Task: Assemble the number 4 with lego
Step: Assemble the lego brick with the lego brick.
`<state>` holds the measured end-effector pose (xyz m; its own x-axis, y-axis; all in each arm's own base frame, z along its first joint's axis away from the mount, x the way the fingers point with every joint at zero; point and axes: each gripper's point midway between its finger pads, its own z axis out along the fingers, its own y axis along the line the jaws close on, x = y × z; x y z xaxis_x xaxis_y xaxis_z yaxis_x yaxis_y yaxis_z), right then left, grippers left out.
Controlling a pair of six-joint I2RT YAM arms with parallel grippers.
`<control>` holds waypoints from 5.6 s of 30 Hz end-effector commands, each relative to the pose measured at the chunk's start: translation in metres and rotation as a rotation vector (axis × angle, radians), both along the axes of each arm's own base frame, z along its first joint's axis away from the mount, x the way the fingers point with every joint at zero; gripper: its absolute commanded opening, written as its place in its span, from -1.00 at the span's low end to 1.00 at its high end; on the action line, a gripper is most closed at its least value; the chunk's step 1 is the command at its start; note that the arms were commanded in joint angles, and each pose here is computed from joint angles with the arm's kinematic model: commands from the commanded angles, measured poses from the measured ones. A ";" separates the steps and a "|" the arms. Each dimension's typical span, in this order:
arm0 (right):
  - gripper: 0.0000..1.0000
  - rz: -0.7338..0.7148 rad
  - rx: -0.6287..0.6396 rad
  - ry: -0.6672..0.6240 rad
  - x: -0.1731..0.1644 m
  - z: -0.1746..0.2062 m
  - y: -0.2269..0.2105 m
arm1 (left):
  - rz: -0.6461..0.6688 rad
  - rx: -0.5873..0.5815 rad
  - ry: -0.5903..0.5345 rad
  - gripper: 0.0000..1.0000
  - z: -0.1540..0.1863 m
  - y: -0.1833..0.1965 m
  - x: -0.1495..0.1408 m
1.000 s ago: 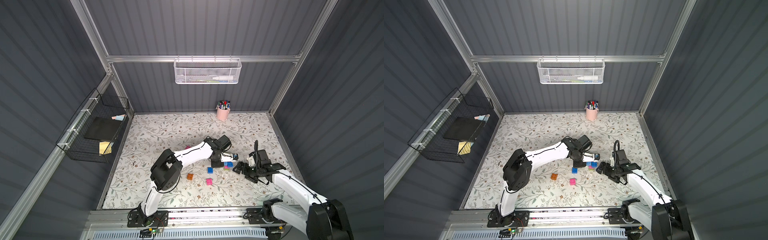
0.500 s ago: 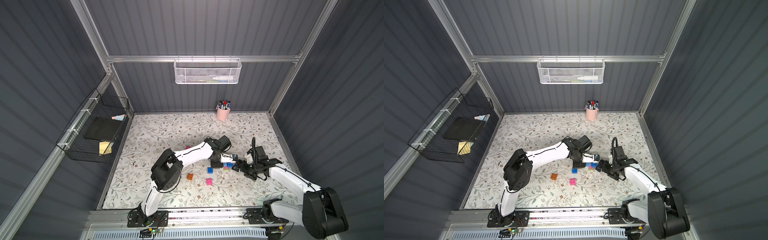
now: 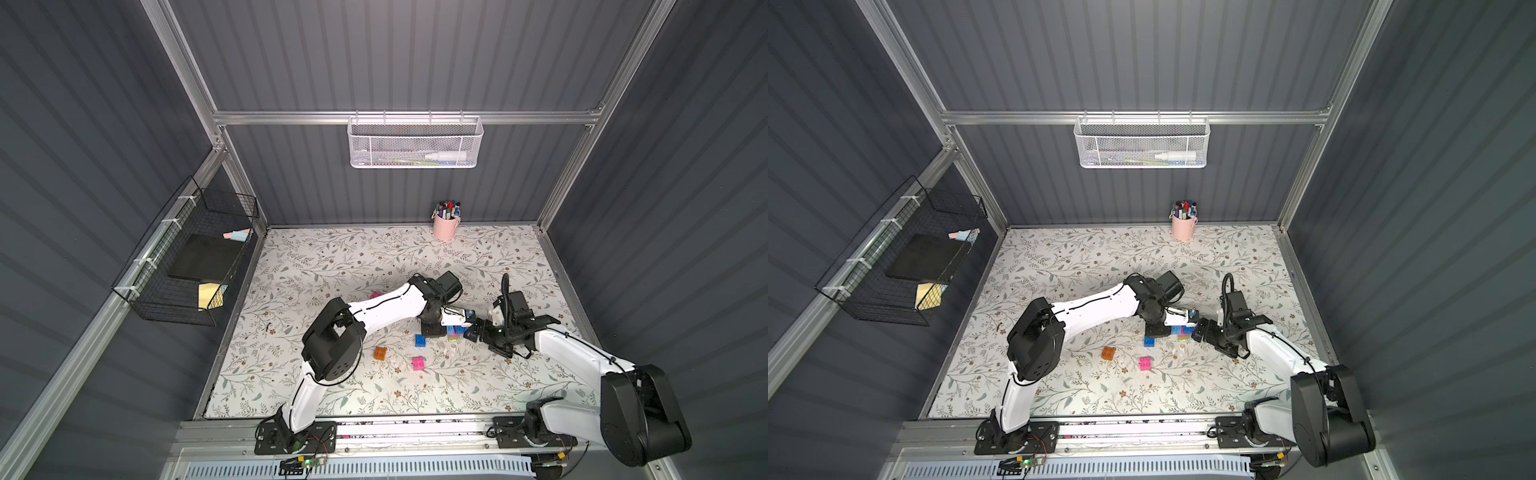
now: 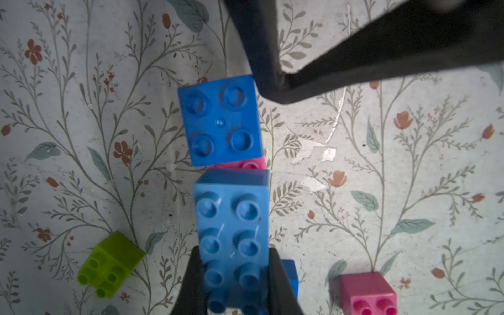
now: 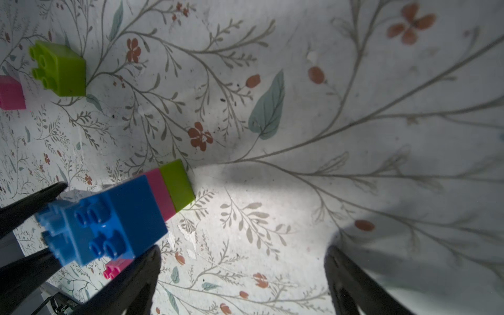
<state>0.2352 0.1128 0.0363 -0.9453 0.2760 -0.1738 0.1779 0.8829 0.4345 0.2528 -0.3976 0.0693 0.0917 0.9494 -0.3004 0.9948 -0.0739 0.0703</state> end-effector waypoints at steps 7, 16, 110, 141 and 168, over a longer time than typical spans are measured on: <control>0.88 -0.001 -0.005 -0.033 0.009 0.008 -0.001 | 0.011 -0.006 0.012 -1.00 0.009 -0.006 0.000; 0.91 -0.009 0.009 -0.052 0.002 0.022 -0.002 | 0.087 0.025 0.011 -1.00 0.009 0.003 0.001; 0.96 -0.033 0.006 -0.042 -0.017 0.010 -0.011 | 0.141 0.117 -0.041 -1.00 -0.001 -0.005 -0.009; 0.98 -0.039 0.012 -0.049 -0.017 0.010 -0.013 | 0.151 -0.037 -0.120 -1.00 0.038 -0.015 -0.003; 0.97 -0.042 0.011 -0.046 -0.017 0.008 -0.014 | 0.095 0.005 -0.061 -1.00 0.023 -0.007 -0.009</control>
